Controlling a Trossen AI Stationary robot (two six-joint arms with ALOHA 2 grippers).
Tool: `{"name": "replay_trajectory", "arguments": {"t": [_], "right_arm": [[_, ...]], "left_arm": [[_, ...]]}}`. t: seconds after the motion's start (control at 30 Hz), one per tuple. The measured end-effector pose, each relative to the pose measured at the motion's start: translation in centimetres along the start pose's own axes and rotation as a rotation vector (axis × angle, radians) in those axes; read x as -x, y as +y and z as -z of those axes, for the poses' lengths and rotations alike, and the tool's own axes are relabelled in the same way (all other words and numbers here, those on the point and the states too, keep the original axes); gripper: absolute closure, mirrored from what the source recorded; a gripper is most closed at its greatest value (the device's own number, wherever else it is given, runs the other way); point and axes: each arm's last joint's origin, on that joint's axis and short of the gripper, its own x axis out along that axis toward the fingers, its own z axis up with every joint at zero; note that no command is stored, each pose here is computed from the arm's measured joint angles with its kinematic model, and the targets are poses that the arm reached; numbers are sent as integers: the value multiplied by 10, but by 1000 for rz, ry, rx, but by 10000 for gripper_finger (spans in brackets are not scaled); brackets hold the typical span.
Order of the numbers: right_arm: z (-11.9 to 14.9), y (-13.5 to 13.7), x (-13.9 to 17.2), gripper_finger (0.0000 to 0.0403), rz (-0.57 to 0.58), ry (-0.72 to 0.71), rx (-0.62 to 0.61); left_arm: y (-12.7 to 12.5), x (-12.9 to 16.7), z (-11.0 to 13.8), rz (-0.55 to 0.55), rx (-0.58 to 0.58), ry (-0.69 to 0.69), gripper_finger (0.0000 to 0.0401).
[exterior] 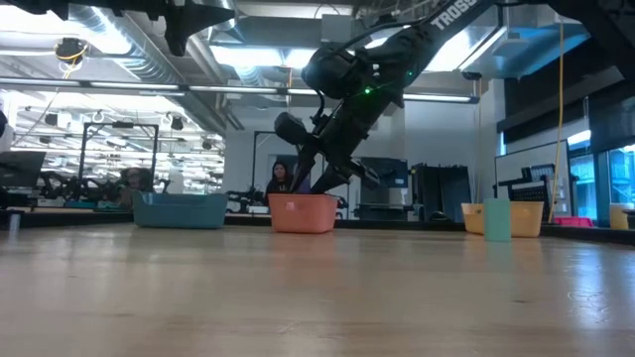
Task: Sort & place blocks by color
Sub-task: Put the violet block into the orange bin, then put the top right blue block into the yellow bin
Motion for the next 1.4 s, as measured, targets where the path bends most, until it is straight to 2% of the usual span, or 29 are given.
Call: {"name": "replay_trajectory", "arguments": {"t": [0.27, 0.6, 0.73, 0.83, 0.97, 1.1, 1.2, 1.27, 1.4], "right_arm": [[-8, -2, -1, 260, -40, 0, 5], [-11, -4, -1, 134, -27, -7, 2], [-17, -1, 7, 114, -52, -29, 62], [-26, 5, 26, 112, -83, -59, 168], [-33, 16, 69, 112, -150, -74, 349], [-21, 12, 113, 112, -184, -38, 513], [-3, -2, 142, 112, -225, -38, 538], [12, -13, 160, 112, -277, -54, 512], [40, -29, 194, 112, -493, -132, 454]], "left_arm": [[0, 0, 0, 0, 0, 0, 190], [0, 0, 0, 0, 0, -1, 190], [0, 0, 0, 0, 0, 0, 190], [0, 1, -1, 1, 0, -3, 190], [0, 2, -2, 4, 2, -12, 190], [-1, 3, -3, 14, 2, -10, 190], [-1, 3, -2, 12, 2, -3, 190], [-1, 3, -2, 17, 2, 0, 190], [-1, 3, -2, 34, 5, 6, 190]]}}
